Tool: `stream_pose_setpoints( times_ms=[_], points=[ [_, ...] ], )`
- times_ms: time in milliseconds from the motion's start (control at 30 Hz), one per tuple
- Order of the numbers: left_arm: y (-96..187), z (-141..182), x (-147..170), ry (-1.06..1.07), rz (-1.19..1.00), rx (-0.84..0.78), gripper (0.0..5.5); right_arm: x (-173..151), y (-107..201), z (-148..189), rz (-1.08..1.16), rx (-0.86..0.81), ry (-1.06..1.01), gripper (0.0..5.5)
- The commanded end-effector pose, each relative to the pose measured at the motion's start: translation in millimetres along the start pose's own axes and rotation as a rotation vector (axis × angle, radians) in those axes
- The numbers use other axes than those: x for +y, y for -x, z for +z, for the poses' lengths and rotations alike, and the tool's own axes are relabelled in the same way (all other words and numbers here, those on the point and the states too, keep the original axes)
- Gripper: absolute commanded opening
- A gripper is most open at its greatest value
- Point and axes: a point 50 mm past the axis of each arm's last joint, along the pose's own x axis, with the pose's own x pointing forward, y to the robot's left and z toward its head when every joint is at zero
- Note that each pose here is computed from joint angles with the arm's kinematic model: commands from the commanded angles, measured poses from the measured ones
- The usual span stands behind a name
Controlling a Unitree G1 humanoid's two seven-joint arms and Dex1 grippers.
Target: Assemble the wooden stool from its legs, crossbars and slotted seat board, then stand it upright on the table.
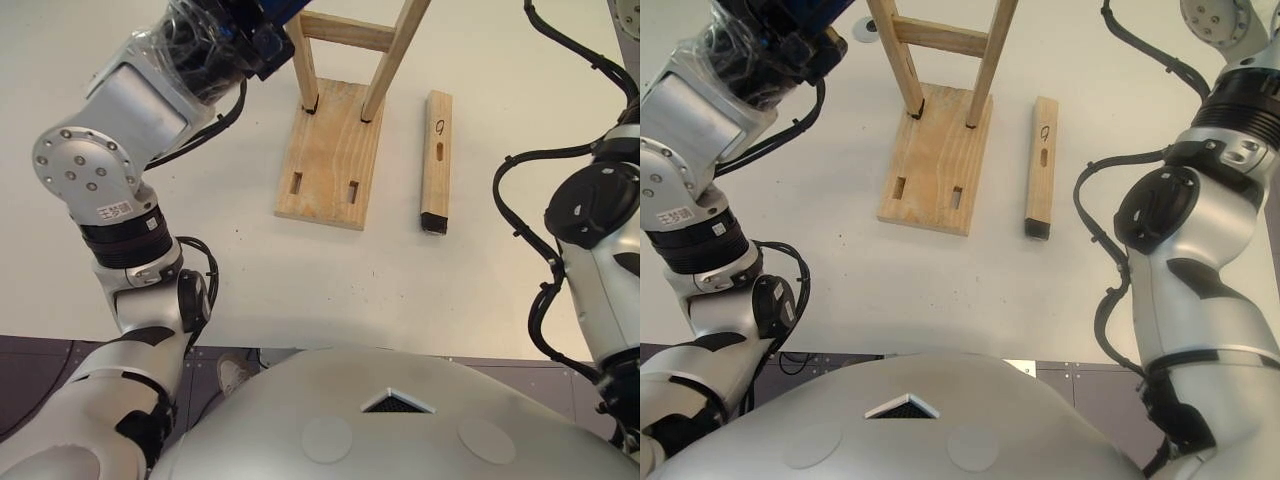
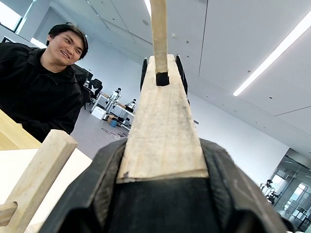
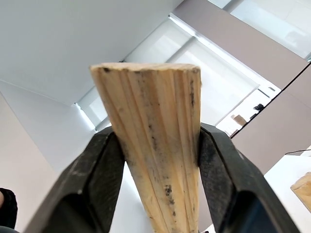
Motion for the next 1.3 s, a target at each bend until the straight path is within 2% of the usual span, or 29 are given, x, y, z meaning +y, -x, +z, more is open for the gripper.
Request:
stream_pose_setpoints(
  times_ms=[33,67,100,233,400,533,667,867,1033,1100,1300],
  points=[
    [2,-1,3,-0.005,0.033,0.032,2.01,11,-4,4,0.0,-0.014,0.08,2.1],
    [3,-1,5,-0.004,0.047,0.035,2.01,11,-4,3,-0.005,-0.019,0.09,2.09],
    [3,-1,6,-0.003,0.054,0.035,2.37,11,-5,3,-0.008,-0.024,0.099,2.08],
    [5,-2,10,0.011,0.07,0.04,2.73,13,-5,4,-0.029,-0.077,0.135,2.07],
    [16,-7,17,0.032,0.109,0.098,3.48,16,-3,13,-0.046,-0.156,0.172,2.07],
    [48,-18,30,-0.003,0.237,0.253,3.57,28,8,17,-0.031,-0.201,0.221,2.07],
    [81,-15,47,-0.063,0.398,0.295,3.57,43,22,4,-0.02,-0.171,0.324,2.06],
    [109,-2,71,-0.137,0.595,0.216,2.73,59,33,-49,-0.031,0.097,0.513,2.06],
    [128,-1,97,-0.157,0.798,0.115,2.02,36,59,-95,-0.173,0.407,0.646,2.05],
    [136,-3,106,-0.147,0.877,0.098,1.66,27,68,-99,-0.202,0.443,0.669,2.05],
    [142,-2,114,-0.132,0.919,0.081,1.65,1,85,-100,-0.271,0.429,0.697,2.05]
  ],
)
